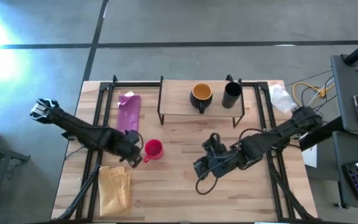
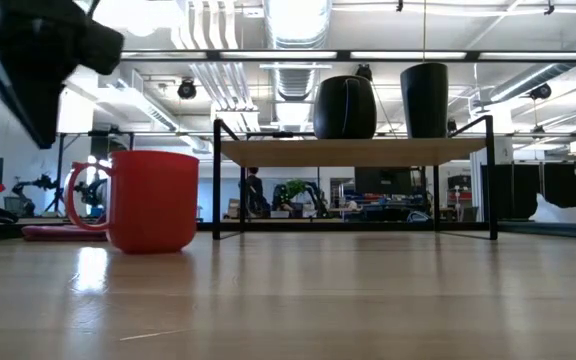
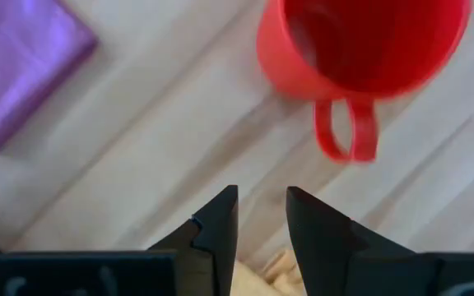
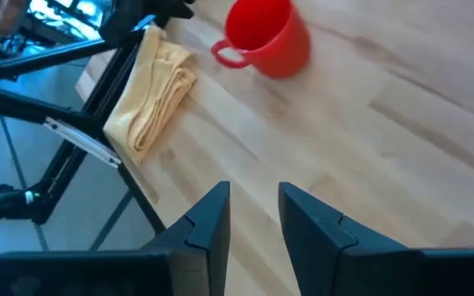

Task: Stack small to large cups/mugs on shelf
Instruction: Put the red mug on the shelf

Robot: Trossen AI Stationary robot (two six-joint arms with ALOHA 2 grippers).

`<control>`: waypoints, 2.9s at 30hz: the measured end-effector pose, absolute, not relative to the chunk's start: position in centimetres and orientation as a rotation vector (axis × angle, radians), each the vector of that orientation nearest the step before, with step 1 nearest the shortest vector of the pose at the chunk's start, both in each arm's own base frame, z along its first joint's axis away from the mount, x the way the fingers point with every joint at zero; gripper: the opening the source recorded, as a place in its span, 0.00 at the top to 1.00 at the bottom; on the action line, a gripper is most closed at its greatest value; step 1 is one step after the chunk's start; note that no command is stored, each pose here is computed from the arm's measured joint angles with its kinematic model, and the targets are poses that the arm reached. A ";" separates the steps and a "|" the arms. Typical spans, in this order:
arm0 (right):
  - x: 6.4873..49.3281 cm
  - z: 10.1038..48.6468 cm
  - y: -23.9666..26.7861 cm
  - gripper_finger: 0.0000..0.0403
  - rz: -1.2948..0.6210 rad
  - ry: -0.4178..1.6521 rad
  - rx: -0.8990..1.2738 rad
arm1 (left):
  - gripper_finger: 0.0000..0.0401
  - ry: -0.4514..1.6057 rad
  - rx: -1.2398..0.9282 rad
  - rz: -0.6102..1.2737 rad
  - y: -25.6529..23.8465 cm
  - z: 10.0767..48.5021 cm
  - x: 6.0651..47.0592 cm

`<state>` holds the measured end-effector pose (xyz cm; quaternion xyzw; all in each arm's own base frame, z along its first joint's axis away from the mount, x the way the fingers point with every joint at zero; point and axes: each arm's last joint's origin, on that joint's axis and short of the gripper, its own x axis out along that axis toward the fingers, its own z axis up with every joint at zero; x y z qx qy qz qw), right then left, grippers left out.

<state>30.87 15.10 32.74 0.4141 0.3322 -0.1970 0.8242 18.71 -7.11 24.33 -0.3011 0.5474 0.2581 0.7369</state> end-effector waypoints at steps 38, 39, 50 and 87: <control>35.4 29.9 14.0 0.80 -0.444 0.643 0.931 | 0.77 1.025 -0.693 0.478 -9.7 21.8 21.0; 35.5 29.9 13.9 0.80 -0.446 0.641 0.932 | 0.77 1.019 -0.698 0.473 -9.8 21.7 21.2; 35.7 29.9 13.4 0.80 -0.455 0.636 0.927 | 0.77 0.984 -0.725 0.444 -10.5 20.9 22.6; 35.6 29.8 13.4 0.80 -0.458 0.641 0.924 | 0.77 1.008 -0.681 0.441 -10.8 21.0 21.9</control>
